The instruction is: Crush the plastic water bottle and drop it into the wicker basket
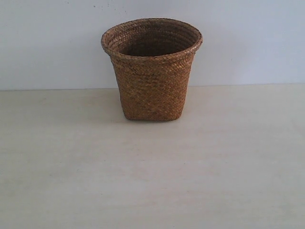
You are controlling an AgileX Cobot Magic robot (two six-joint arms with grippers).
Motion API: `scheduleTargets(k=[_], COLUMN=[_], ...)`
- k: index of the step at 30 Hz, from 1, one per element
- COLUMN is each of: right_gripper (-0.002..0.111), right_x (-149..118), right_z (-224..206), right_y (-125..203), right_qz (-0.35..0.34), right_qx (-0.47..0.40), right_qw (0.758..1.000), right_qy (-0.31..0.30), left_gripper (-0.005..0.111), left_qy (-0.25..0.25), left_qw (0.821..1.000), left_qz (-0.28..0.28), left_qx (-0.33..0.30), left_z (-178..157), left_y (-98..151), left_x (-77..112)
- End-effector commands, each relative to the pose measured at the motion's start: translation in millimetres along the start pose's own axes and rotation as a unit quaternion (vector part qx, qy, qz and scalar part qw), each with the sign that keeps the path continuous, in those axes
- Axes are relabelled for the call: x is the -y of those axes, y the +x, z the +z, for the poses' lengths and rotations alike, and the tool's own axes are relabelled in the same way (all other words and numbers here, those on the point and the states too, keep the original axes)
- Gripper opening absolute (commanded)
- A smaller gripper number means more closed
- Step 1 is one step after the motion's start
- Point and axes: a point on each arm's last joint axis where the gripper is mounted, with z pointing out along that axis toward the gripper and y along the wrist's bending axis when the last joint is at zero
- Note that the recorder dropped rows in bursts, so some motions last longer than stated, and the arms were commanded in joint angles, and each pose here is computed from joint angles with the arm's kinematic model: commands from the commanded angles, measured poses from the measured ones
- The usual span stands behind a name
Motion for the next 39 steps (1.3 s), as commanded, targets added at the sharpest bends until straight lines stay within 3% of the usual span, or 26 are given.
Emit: scheduleTargets(k=[1,39], right_gripper=[0.000,0.000], right_x=[0.6,0.6], right_z=[-0.8,-0.8], right_y=[-0.4,-0.4], right_qz=[-0.001,-0.001], right_qx=[0.009,0.009], right_qw=[1.000,1.000], right_qy=[0.002,0.002], left_gripper=[0.004,0.004], left_qy=[0.000,0.000], left_qw=[1.000,1.000], left_qz=[-0.003,0.003], left_qx=[-0.003,-0.003], left_z=[0.2,0.2], left_y=[1.8,1.7], left_x=[-0.1,-0.1])
